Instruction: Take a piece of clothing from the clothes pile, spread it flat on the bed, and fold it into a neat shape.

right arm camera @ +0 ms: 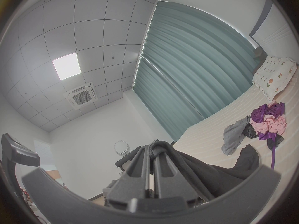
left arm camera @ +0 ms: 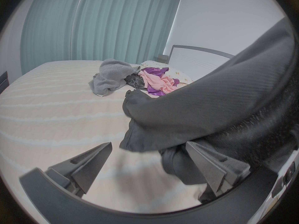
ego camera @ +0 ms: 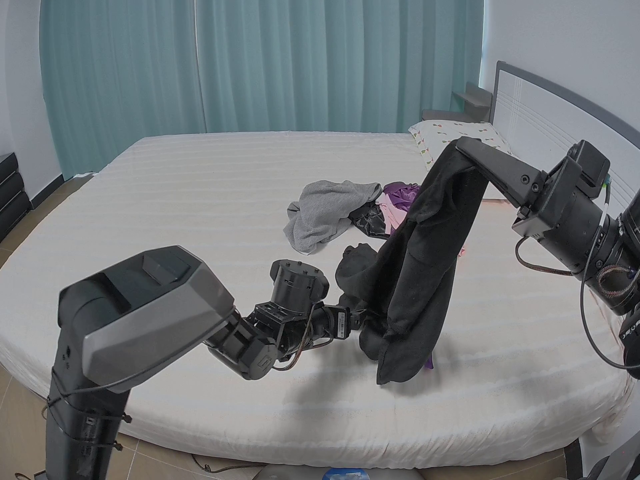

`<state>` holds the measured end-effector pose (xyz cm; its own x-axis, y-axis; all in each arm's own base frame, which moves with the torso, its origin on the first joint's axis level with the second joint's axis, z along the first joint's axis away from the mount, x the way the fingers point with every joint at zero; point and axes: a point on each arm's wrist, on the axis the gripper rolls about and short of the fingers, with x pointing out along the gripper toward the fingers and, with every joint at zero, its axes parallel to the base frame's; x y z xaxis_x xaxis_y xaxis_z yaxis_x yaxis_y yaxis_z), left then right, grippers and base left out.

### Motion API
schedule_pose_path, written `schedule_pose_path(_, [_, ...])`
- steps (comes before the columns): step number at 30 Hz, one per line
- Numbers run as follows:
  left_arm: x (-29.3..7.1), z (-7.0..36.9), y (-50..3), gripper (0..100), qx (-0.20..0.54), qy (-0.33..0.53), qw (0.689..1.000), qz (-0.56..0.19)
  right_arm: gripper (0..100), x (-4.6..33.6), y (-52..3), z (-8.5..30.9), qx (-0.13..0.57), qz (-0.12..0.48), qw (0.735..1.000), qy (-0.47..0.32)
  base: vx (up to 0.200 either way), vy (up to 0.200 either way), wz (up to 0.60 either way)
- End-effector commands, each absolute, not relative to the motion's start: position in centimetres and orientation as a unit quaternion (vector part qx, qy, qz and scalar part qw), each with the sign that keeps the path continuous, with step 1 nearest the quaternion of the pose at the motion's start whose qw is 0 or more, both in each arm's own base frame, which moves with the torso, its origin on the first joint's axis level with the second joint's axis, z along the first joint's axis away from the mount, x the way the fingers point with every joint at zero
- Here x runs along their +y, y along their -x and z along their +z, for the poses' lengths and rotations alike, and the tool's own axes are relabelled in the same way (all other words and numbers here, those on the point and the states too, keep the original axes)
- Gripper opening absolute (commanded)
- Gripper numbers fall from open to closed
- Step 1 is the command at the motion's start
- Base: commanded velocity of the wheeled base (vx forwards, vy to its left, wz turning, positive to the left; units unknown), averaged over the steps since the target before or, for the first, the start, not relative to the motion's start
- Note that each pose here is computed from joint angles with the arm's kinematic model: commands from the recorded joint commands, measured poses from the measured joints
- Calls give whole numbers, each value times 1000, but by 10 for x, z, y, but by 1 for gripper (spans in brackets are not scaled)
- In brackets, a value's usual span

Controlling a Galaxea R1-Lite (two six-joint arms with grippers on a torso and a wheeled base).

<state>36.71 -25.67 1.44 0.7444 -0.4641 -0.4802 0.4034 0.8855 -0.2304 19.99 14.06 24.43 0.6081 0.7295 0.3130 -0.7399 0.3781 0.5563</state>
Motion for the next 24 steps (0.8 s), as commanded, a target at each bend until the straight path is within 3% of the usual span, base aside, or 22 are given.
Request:
schedule_pose_path(1, [-270, -28, -393, 100, 275, 60, 932, -227, 0, 139, -198, 247, -12, 446, 828, -339, 0, 0, 0])
schedule_pose_path(8, [-273, -50, -406, 100, 274, 68, 935, -216, 0, 140, -201, 246, -9, 447, 828, -338, 0, 0, 0])
schedule_pose_path(9, [-274, -52, -408, 0, 271, 69, 936, -215, 0, 140, -201, 246, -8, 446, 828, -338, 0, 0, 0])
schedule_pose_path(18, [-268, -40, -420, 0, 251, 112, 947, -167, 0, 132, -210, 240, -3, 432, 837, -336, 0, 0, 0])
schedule_pose_path(24, [-222, 16, -400, 0, 256, 140, 947, -131, 0, 124, -234, 222, 22, 400, 854, -332, 0, 0, 0])
